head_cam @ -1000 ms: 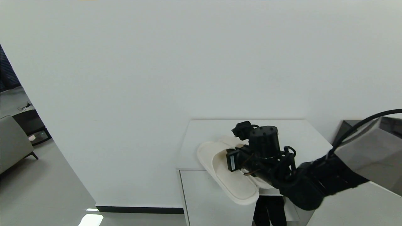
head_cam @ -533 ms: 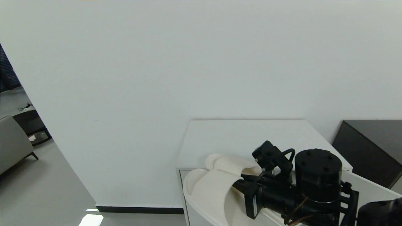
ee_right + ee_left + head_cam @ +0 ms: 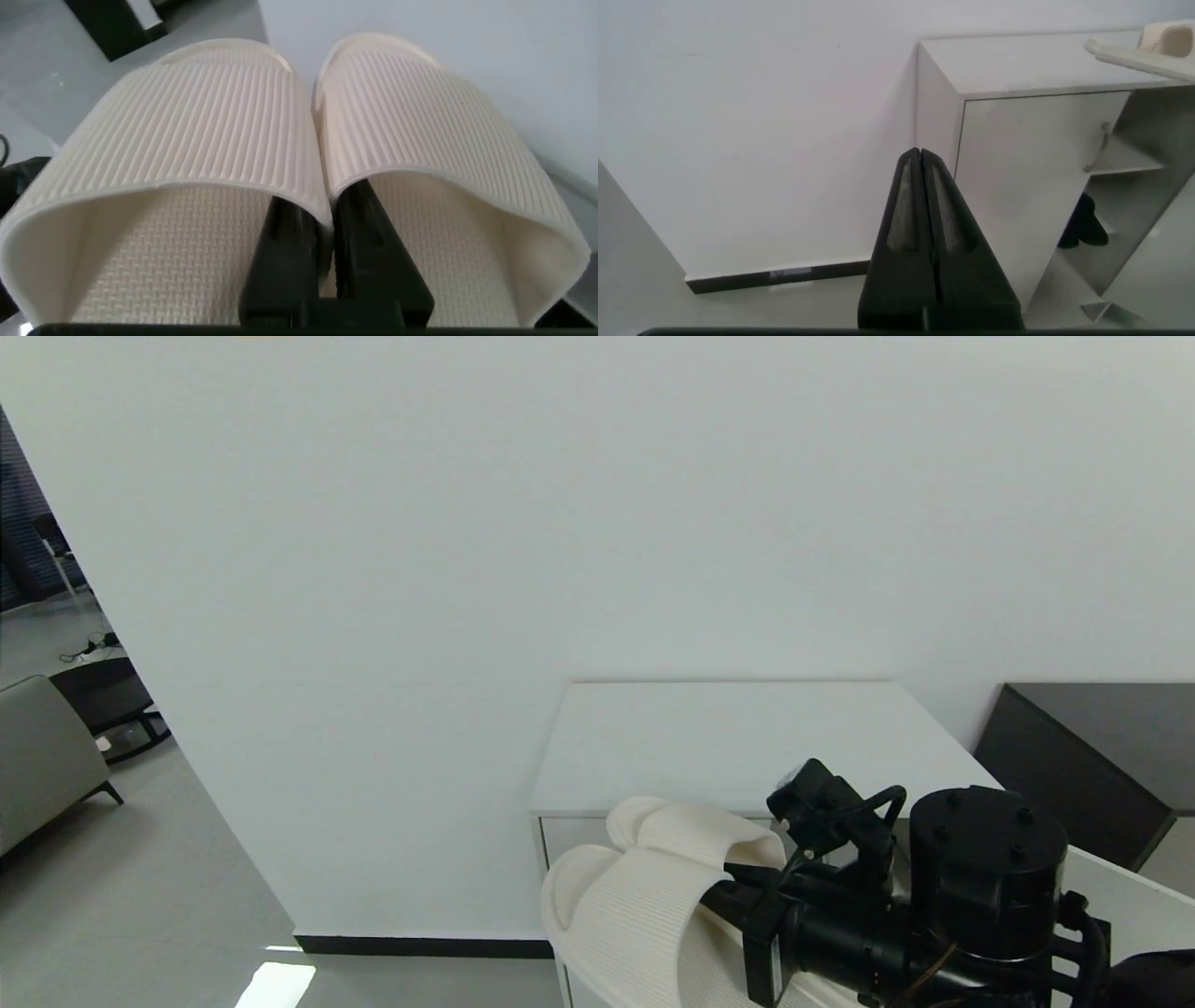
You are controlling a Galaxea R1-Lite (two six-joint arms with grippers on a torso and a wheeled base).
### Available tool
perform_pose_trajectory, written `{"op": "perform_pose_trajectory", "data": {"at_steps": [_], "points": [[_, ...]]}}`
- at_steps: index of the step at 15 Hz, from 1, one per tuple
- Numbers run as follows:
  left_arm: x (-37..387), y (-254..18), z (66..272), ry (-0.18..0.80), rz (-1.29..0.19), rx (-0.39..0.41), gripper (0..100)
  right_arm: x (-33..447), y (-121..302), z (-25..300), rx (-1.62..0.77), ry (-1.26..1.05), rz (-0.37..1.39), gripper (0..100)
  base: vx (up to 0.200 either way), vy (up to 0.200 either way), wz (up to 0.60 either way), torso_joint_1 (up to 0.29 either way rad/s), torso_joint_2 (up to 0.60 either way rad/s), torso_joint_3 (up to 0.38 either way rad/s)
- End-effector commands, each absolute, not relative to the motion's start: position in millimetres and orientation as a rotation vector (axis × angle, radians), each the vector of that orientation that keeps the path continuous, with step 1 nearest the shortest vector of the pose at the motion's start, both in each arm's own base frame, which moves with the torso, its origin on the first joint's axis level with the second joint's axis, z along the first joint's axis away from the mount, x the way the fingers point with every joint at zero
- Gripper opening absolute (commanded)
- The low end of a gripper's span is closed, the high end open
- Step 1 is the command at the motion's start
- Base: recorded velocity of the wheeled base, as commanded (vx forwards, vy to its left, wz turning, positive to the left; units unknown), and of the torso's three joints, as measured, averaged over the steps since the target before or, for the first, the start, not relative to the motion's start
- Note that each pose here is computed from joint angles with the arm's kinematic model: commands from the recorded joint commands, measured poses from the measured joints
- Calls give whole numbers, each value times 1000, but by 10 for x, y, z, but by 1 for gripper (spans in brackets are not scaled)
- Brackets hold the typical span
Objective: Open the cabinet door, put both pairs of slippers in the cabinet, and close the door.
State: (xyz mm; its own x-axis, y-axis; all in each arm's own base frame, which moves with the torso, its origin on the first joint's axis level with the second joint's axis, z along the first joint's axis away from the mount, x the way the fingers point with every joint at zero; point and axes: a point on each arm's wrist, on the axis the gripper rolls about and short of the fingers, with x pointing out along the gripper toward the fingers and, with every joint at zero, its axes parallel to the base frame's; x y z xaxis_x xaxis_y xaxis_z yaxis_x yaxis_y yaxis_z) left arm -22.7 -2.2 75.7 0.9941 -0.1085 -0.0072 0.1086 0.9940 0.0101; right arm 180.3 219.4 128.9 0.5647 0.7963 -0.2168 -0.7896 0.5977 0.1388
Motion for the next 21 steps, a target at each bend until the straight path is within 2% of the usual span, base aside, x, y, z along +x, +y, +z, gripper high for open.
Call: {"op": "perform_pose_trajectory", "data": {"at_steps": [1, 5, 13, 21], "points": [[-227, -22, 755, 7, -109, 10, 0, 1801, 2207, 1272, 24, 275, 936, 0, -200, 0, 0, -17, -2, -2], [-227, -22, 755, 7, -109, 10, 0, 1804, 2204, 1280, 27, 271, 934, 0, -200, 0, 0, 4, 2, 1], [-227, -22, 755, 7, -109, 12, 0, 1794, 2194, 1256, 27, 282, 938, 0, 0, 0, 0, 0, 0, 0], [-227, -22, 755, 7, -109, 10, 0, 1754, 2149, 1206, 52, 222, 970, 0, 0, -200, 0, 1, 2, 4]]}}
